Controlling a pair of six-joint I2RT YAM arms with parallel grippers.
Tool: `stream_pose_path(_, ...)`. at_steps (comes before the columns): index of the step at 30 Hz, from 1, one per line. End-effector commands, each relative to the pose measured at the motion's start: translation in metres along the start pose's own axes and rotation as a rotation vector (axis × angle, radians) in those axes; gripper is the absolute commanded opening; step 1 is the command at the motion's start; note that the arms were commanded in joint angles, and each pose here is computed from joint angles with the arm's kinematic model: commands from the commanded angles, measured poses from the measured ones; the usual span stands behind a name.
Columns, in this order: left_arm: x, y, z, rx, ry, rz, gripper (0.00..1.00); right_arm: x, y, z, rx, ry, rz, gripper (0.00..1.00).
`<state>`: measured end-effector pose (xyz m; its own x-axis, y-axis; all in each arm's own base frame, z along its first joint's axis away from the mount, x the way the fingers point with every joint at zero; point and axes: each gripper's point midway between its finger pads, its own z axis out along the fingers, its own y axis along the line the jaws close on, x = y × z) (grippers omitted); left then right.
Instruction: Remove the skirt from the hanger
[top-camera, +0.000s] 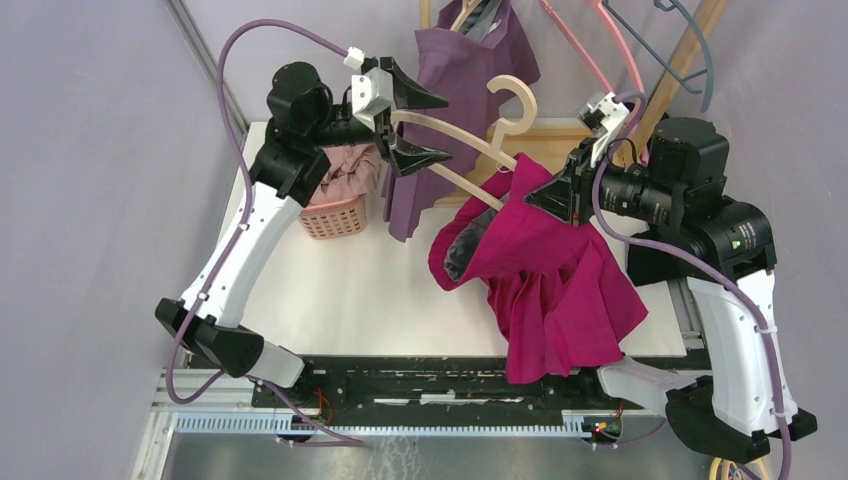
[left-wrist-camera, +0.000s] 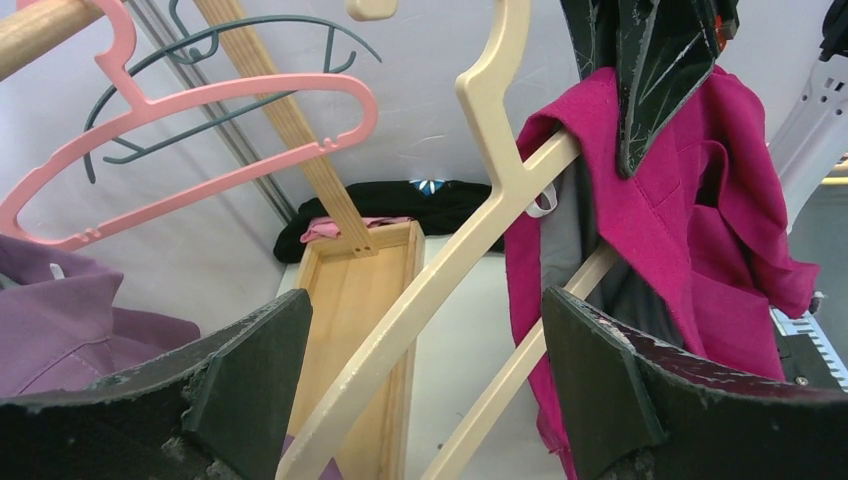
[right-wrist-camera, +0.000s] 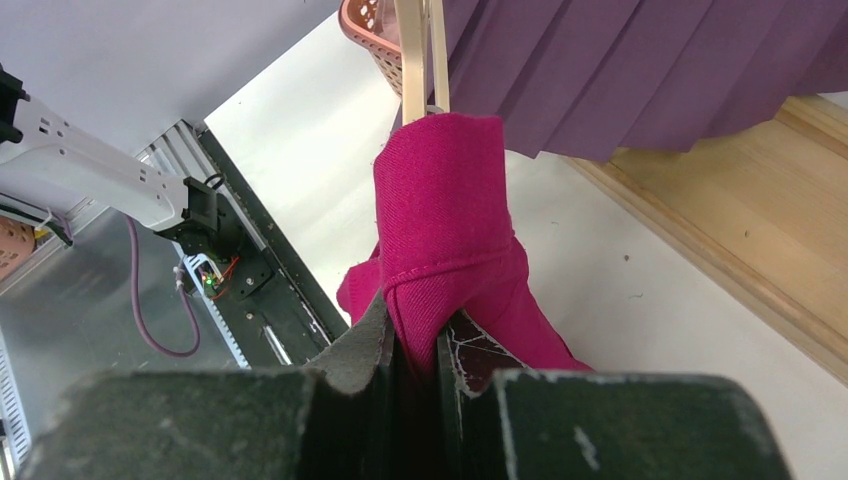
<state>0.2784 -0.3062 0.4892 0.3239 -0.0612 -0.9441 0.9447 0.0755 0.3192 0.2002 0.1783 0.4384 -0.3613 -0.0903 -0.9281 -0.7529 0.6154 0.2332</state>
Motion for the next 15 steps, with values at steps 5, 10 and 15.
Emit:
stream_pose_path(5,-0.061,-0.037,-0.016,0.059,-0.091,-0.018,0.90,-0.048,0.017,-0.012,-0.040,-0.170,-0.113,0.01)
stream_pose_path(10,-0.057,-0.064,-0.023,0.116,-0.096,-0.104,0.87,-0.047,0.015,-0.012,-0.035,-0.163,-0.116,0.01)
stream_pose_path(15,-0.038,-0.082,-0.023,0.165,-0.066,-0.240,0.86,-0.049,0.015,-0.010,-0.036,-0.167,-0.116,0.01)
